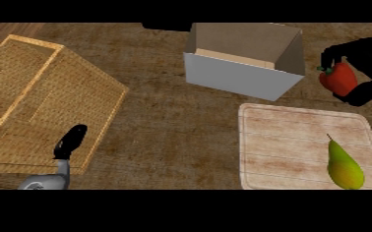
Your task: Pick the bell pepper from the cutting board and place it in the cardboard box
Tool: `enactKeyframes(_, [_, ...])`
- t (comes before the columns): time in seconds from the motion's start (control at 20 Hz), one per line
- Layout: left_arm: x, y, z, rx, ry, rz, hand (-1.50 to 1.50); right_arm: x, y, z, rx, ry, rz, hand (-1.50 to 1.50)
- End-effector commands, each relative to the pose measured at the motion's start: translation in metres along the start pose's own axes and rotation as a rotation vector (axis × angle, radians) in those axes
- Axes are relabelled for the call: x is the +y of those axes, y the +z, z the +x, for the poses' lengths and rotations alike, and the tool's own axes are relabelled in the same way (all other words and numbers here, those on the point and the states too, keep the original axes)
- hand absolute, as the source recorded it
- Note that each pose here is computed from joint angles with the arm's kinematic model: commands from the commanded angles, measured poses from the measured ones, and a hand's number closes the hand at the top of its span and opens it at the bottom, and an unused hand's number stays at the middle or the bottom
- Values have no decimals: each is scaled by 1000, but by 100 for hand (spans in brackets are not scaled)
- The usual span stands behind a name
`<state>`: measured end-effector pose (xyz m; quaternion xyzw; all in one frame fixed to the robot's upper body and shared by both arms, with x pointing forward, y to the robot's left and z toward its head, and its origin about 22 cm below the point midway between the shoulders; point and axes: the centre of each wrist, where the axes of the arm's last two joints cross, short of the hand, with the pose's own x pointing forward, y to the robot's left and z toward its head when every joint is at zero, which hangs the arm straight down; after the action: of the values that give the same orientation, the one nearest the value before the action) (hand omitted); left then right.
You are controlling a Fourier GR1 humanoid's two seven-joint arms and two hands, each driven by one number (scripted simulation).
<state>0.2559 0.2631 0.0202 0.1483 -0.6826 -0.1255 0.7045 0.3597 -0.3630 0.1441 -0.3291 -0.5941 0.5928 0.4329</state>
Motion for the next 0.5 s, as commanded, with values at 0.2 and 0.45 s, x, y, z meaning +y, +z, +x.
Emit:
enactKeyframes(0.2, [6, -7, 5, 11, 10, 8, 0, -41, -10, -36, -358, -306, -205, 150])
enactKeyframes(0.45, [6, 2, -10, 38, 23, 13, 0, -69, -21, -43, -535, -480, -200, 150])
